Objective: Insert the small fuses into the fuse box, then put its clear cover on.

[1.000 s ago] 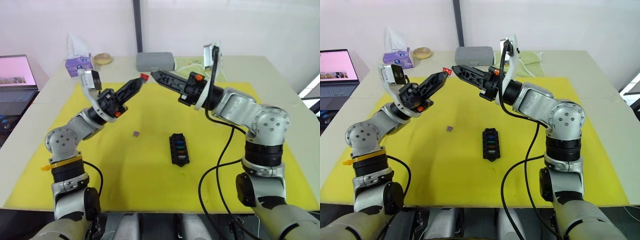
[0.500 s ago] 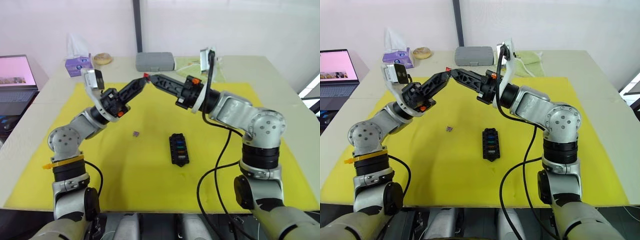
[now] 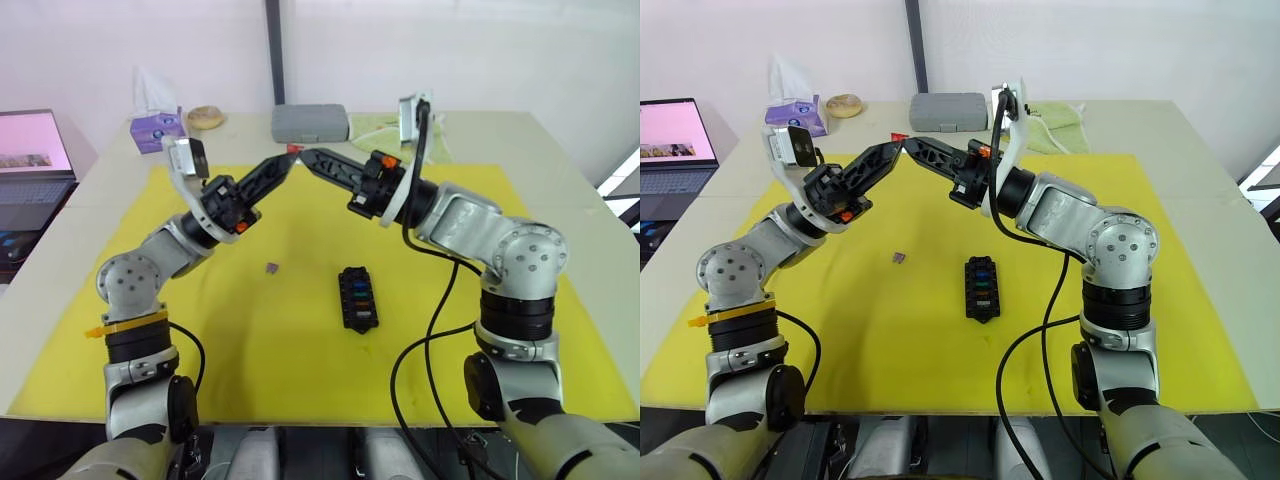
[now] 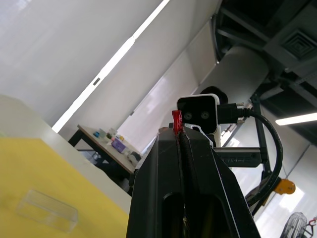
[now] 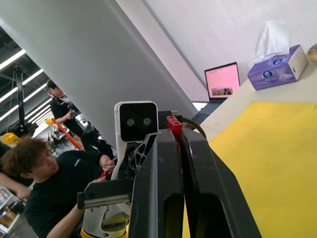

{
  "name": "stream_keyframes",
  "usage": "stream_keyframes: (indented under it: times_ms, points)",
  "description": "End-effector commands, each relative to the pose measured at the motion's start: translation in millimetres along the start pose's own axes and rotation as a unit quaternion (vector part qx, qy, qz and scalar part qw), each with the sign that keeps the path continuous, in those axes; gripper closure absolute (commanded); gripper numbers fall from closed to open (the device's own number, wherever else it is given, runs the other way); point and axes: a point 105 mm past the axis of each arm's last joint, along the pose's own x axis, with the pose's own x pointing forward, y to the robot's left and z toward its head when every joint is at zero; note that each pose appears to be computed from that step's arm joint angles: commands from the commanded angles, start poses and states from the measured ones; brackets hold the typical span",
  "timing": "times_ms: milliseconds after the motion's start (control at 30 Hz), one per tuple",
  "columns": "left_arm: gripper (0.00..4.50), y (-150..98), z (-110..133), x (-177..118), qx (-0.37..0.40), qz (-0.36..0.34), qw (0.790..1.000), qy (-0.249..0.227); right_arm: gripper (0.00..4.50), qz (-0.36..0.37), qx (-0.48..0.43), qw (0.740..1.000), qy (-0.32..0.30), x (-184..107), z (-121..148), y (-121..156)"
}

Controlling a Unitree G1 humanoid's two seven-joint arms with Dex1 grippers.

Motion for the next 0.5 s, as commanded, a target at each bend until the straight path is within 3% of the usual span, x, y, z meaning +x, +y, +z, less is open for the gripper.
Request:
stream_keyframes:
  times_ms: [33,100,233,500]
  points:
    - [4.50,-7.9,5.8,3.3,0.013,-0.018,1.000,-0.002,4.44,0.023,-0.010,1.000,-0.010,1.2,4.8,12.0]
    - [4.50,-7.6,6.3,3.0,0.013,-0.017,1.000,-0.003,4.44,0.024,-0.010,1.000,-0.009,0.9,4.1,12.5]
    - [4.50,-7.5,7.1,2.2,0.014,-0.016,1.000,-0.004,3.11,0.021,-0.008,1.000,-0.016,0.5,5.6,11.5]
    - [4.50,-7.5,6.9,1.5,0.014,-0.016,1.000,-0.004,3.11,0.023,-0.007,0.999,-0.021,0.6,7.6,11.7]
